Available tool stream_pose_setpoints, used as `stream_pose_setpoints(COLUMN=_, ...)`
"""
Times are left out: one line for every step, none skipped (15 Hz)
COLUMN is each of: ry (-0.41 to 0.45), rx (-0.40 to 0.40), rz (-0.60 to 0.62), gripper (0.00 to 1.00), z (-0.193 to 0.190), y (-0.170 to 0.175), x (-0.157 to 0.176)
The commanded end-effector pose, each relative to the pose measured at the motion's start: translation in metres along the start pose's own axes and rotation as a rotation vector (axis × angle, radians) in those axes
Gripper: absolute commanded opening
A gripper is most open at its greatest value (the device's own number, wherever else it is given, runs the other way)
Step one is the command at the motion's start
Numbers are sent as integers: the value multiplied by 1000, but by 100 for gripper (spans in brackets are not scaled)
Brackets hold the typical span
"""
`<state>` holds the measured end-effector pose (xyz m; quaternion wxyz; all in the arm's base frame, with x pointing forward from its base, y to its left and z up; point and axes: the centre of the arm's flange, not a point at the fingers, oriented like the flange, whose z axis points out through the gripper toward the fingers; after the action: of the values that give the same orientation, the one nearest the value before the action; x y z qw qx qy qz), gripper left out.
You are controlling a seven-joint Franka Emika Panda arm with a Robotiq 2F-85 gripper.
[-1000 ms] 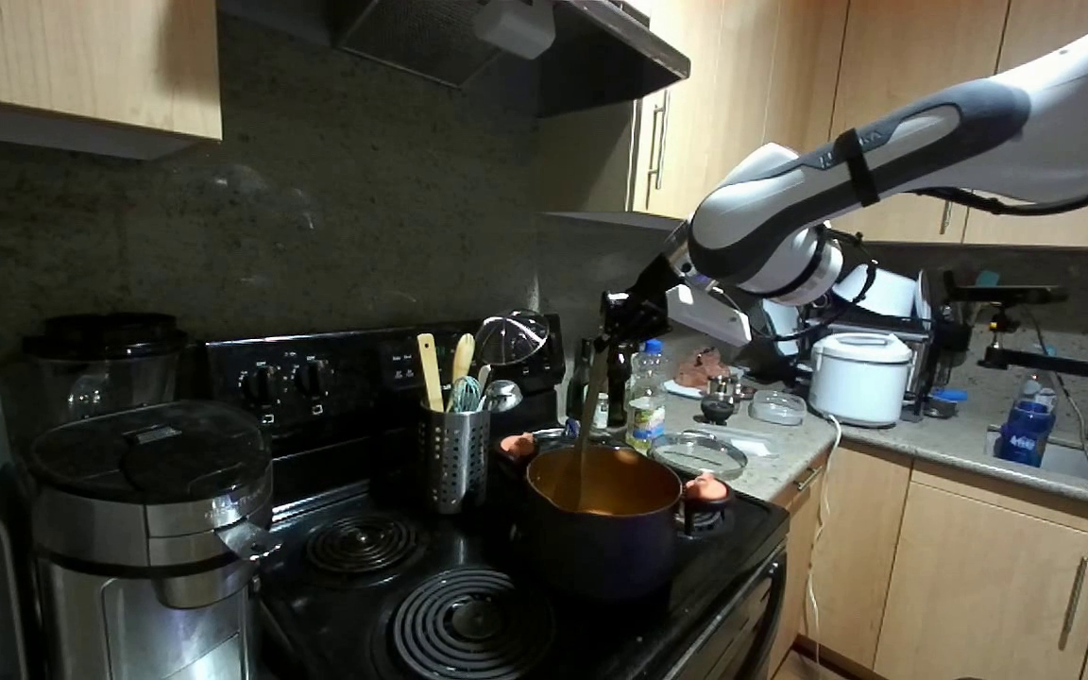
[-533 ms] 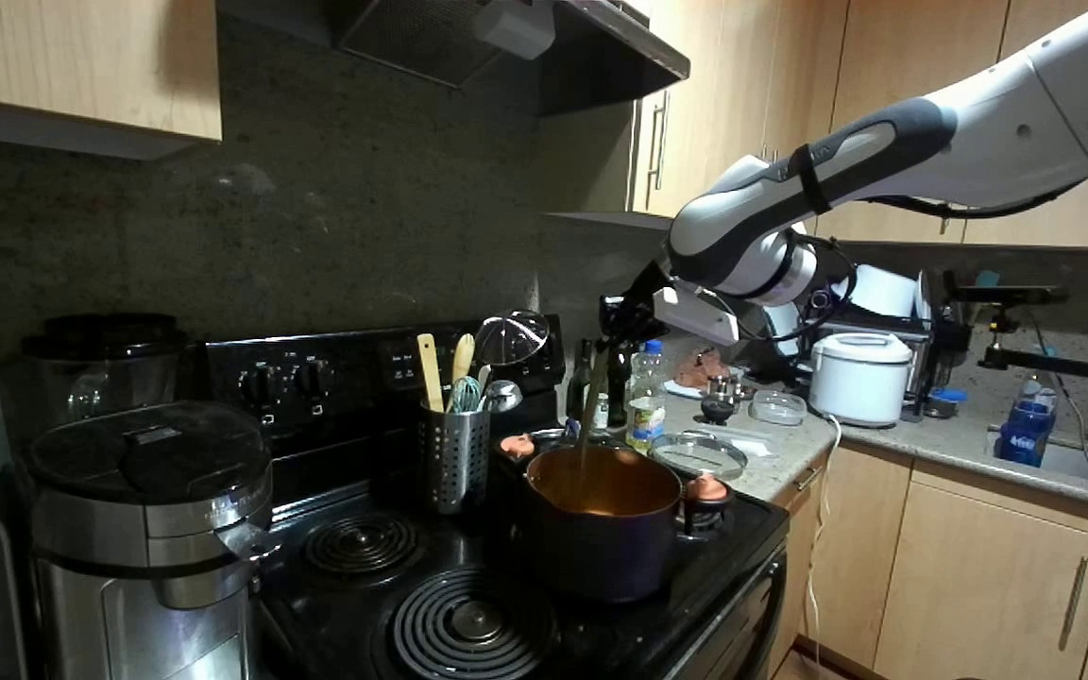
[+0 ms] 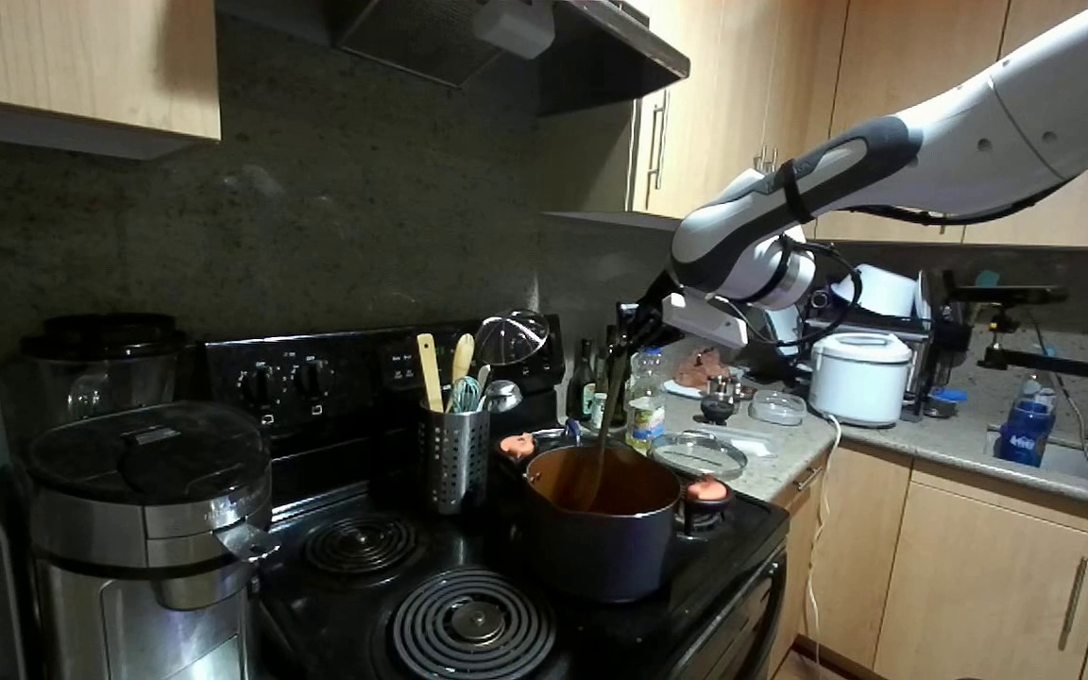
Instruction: Use the wooden spoon to stir in the pot
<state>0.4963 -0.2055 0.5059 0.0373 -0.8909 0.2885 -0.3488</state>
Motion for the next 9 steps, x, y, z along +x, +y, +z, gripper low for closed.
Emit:
stream_pose_setpoints(ry=-14, rx=-7, rz=36, gripper=6, z=1, y=8, x=6)
stream_pose_setpoints(ry=-18, rx=-6, rz=34, gripper=6, z=0, y=8, x=4)
stream_pose_setpoints(ry=-23, rx=0, rz=30, gripper=6, z=-5, y=9, x=0)
stream_pose_setpoints(ry=-29, rx=8, rz=24, gripper=6, z=-9, y=8, x=-3)
stream_pose_setpoints(ry=-31, rx=15, rz=18, gripper=6, z=-14, y=8, x=-7)
stream_pose_setpoints(ry=-34, rx=22, rz=9, gripper=6, z=-19, y=7, x=-11)
stream_pose_setpoints(ry=-36, rx=27, rz=0, gripper=6, z=-25, y=7, x=-15)
stream_pose_setpoints(ry=-36, rx=32, rz=-8, gripper=6, z=-31, y=6, x=-21)
stream_pose_setpoints(ry=-33, rx=36, rz=-17, gripper=6, z=-37, y=6, x=-28)
